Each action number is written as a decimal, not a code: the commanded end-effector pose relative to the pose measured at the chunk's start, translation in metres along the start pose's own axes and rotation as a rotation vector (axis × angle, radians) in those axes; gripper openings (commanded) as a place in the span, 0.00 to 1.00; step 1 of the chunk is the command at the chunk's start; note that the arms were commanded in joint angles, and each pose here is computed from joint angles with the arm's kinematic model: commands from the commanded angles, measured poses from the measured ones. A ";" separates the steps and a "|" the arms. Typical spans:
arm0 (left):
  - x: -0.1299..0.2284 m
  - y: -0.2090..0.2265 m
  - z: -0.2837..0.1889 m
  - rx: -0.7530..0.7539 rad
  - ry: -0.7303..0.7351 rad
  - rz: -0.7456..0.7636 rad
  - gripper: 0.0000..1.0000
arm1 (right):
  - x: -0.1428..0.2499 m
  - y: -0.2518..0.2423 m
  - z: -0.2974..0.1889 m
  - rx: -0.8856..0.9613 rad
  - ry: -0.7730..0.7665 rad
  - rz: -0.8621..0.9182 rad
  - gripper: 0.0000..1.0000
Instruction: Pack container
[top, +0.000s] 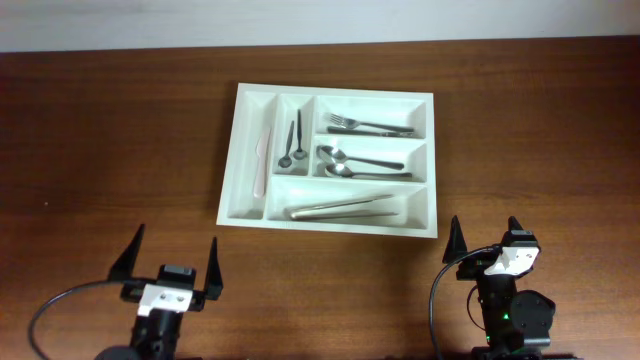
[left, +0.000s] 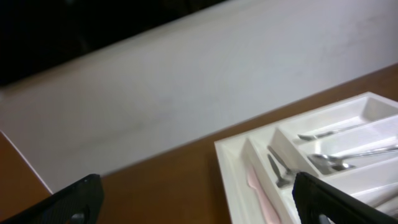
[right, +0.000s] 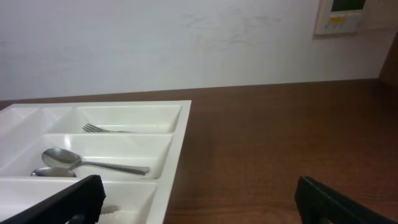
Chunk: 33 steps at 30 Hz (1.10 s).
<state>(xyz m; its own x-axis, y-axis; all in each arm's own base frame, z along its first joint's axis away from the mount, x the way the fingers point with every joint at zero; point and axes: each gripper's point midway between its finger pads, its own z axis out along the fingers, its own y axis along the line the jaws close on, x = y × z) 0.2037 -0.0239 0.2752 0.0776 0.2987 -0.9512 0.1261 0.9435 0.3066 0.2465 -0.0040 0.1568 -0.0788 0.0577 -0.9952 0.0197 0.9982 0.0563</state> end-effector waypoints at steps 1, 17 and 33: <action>0.026 -0.011 0.011 0.033 0.018 -0.075 0.99 | 0.003 0.000 0.000 0.003 0.005 0.008 0.99; 0.083 -0.016 0.036 -0.021 0.003 -0.160 0.99 | 0.003 0.000 0.000 0.003 0.005 0.008 0.99; 0.099 0.027 0.030 -0.295 0.016 -0.338 0.99 | 0.003 0.000 0.000 0.003 0.005 0.008 0.99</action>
<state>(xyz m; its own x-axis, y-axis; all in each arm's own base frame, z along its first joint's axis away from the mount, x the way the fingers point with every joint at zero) 0.2442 0.0200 0.1978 0.0629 0.0070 -0.9980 -0.1064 0.9943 0.0003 0.2465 -0.0040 0.1568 -0.0788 0.0581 -0.9952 0.0198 0.9982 0.0567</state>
